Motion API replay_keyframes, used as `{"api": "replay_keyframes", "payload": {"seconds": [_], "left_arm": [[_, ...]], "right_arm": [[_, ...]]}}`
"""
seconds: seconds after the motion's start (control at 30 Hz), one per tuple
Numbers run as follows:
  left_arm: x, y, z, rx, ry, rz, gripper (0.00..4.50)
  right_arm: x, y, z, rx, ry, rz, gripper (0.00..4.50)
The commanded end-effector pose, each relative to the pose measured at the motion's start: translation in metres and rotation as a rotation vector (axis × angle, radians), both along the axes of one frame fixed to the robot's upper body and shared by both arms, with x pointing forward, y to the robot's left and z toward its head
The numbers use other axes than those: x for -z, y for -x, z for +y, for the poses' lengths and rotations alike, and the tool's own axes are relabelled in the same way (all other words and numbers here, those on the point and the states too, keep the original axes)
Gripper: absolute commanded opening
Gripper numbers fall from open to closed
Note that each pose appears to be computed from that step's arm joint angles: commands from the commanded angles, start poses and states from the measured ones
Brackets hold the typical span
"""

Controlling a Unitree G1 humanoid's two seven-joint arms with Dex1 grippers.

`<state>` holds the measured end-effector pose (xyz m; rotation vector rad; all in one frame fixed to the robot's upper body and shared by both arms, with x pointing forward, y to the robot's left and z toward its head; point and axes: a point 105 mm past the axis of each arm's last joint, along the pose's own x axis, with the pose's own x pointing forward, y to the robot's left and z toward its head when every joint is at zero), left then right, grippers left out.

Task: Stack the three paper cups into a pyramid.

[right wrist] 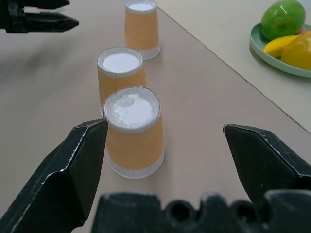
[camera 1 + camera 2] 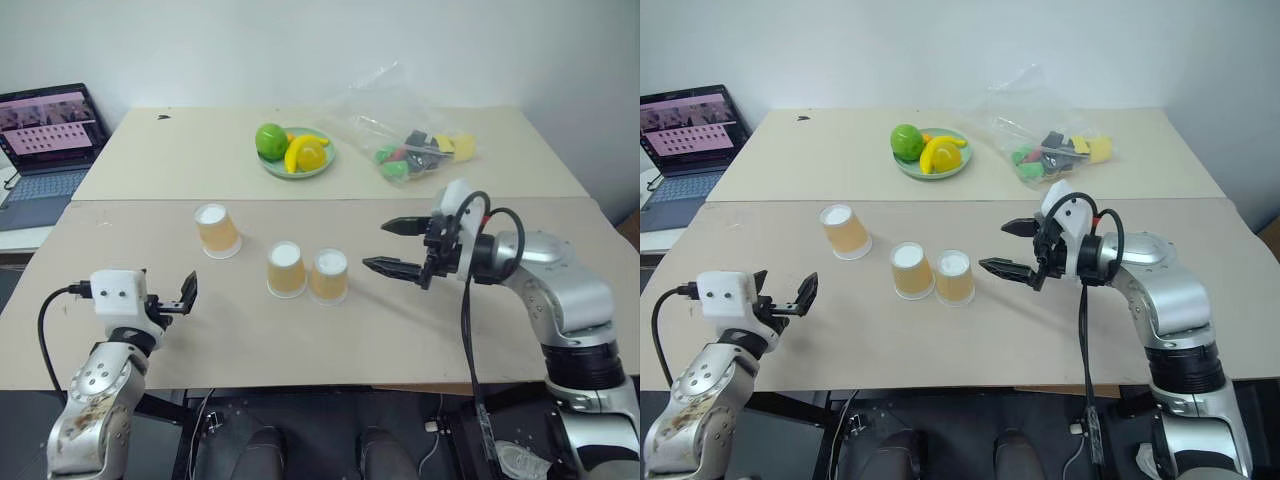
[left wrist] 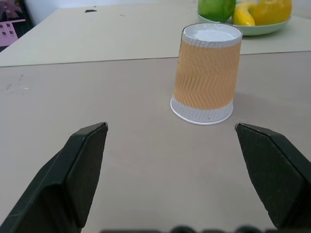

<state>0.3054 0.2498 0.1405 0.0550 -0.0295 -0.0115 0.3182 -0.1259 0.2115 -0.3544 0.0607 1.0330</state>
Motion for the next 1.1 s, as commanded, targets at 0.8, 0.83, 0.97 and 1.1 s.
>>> {"api": "replay_keyframes", "payload": {"seconds": [0.8, 0.83, 0.97, 1.1], "left_arm": [[-0.008, -0.112, -0.038, 0.32, -0.03, 0.018, 4.5], [-0.007, -0.113, -0.039, 0.325, -0.025, 0.016, 4.5], [-0.009, -0.115, -0.041, 0.327, -0.017, 0.005, 4.5], [-0.01, -0.115, -0.04, 0.324, -0.023, -0.003, 3.26]], "right_arm": [[-0.019, 0.011, -0.012, 0.117, -0.01, -0.111, 4.46], [-0.019, 0.011, -0.013, 0.118, -0.011, -0.112, 4.46], [-0.018, 0.01, -0.014, 0.127, -0.01, -0.112, 4.46], [-0.016, 0.011, -0.014, 0.13, -0.004, -0.106, 4.5]]}}
